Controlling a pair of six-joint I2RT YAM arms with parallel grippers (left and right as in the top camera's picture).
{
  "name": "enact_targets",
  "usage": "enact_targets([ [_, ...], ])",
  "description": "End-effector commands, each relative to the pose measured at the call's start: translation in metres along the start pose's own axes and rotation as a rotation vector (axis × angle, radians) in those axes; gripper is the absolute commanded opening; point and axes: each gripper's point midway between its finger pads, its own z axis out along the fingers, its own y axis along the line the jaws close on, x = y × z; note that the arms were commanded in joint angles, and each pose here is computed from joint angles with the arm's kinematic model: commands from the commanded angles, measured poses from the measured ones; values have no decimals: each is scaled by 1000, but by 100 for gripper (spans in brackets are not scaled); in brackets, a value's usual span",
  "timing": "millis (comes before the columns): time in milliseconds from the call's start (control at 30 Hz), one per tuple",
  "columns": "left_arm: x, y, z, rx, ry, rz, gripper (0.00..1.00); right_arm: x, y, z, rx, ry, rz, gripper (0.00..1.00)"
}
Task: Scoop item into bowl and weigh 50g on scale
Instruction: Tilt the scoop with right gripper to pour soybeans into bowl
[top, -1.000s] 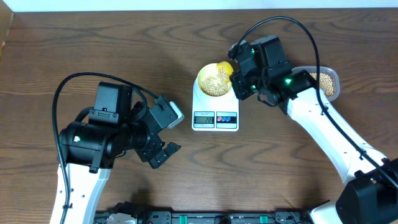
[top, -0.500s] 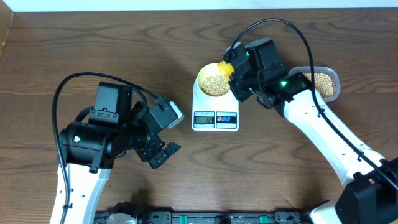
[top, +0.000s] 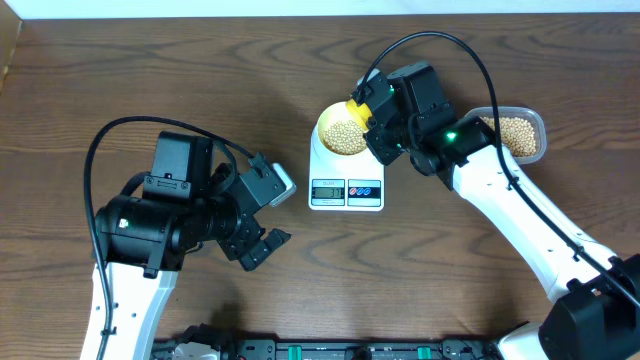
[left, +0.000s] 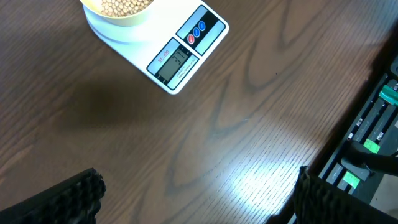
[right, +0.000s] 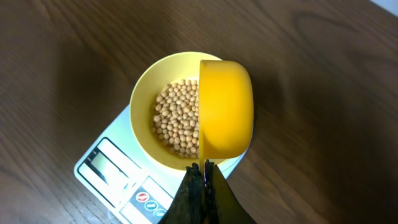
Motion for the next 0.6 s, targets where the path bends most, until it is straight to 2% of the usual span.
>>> enact_targets([
  [0,-4,1,-6,-14,-17,23,99,-20,2,-16,21,-55,-56,1],
  [367,-4,1,-6,-14,-17,23,99,-26,-2,-28,50,-82,-30,1],
  [567,-4,1,-6,-14,-17,23,99,-31,-35,-59,115,-138,49,1],
])
